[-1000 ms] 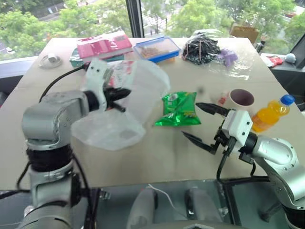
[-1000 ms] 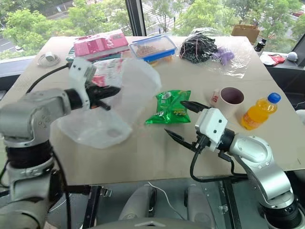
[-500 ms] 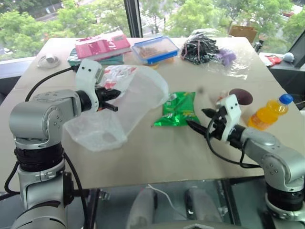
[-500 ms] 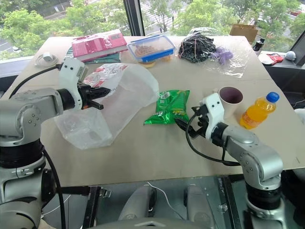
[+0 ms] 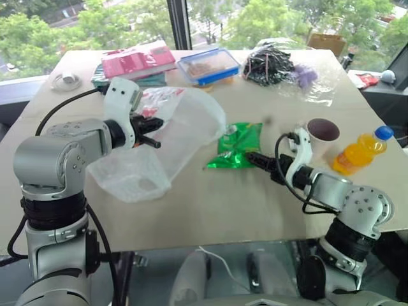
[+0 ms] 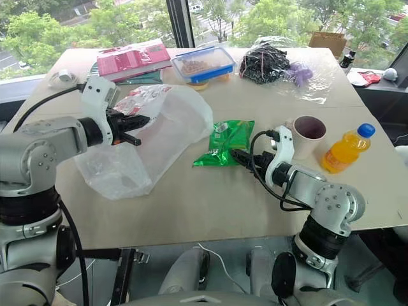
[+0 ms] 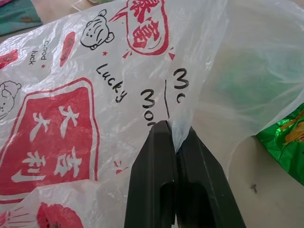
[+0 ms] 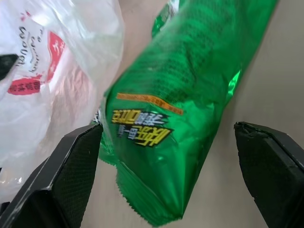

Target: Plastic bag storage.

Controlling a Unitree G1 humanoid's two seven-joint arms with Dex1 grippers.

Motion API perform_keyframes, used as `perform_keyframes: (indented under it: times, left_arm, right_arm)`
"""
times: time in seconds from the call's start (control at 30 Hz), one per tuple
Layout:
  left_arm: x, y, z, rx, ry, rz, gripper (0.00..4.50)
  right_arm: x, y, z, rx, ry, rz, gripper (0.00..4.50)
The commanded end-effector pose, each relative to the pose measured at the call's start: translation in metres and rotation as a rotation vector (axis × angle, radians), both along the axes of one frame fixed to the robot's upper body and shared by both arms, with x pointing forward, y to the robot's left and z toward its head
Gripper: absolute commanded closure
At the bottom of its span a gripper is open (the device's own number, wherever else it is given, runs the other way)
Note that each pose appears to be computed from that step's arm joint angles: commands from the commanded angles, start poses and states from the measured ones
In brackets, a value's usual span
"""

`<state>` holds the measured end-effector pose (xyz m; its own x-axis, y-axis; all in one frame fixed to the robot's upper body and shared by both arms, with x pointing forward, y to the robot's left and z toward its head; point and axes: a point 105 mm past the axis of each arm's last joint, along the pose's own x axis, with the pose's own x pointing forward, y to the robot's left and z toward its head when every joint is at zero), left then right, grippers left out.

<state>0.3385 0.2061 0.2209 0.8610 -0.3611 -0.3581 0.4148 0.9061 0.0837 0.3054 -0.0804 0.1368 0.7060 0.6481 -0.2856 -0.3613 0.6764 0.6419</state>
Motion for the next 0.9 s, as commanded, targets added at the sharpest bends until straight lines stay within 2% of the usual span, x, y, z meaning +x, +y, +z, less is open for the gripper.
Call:
perform_keyframes:
  times: [0.03,0.13,0.3,0.4,0.5,0.7,0.9]
  left_arm:
    - [-0.004,-0.009,0.015,0.014,-0.062,-0.037,4.45]
    - [-0.005,-0.010,0.016,0.021,-0.066,-0.044,4.50]
    - [-0.005,-0.008,0.015,0.050,-0.079,-0.037,4.50]
    - [0.000,-0.005,0.017,0.031,-0.100,-0.014,4.50]
    - [0.001,-0.006,0.018,0.028,-0.110,-0.013,4.50]
    - [0.003,-0.008,0.021,0.027,-0.132,-0.040,4.50]
    - [0.001,-0.015,0.019,0.056,-0.144,-0.095,4.50]
  right_arm:
    - [0.010,0.005,0.006,0.032,0.022,-0.008,0.00]
    - [0.015,0.005,0.006,0.024,0.028,-0.012,0.83]
    - [0.015,0.001,0.008,-0.015,-0.017,-0.016,3.05]
    - [0.001,-0.002,0.021,-0.029,-0.131,0.069,4.45]
    - [-0.021,-0.007,0.037,0.006,-0.225,0.194,4.45]
    - [-0.062,-0.014,0.053,0.047,-0.316,0.427,4.45]
    - [-0.088,-0.002,0.081,0.194,-0.419,0.592,4.45]
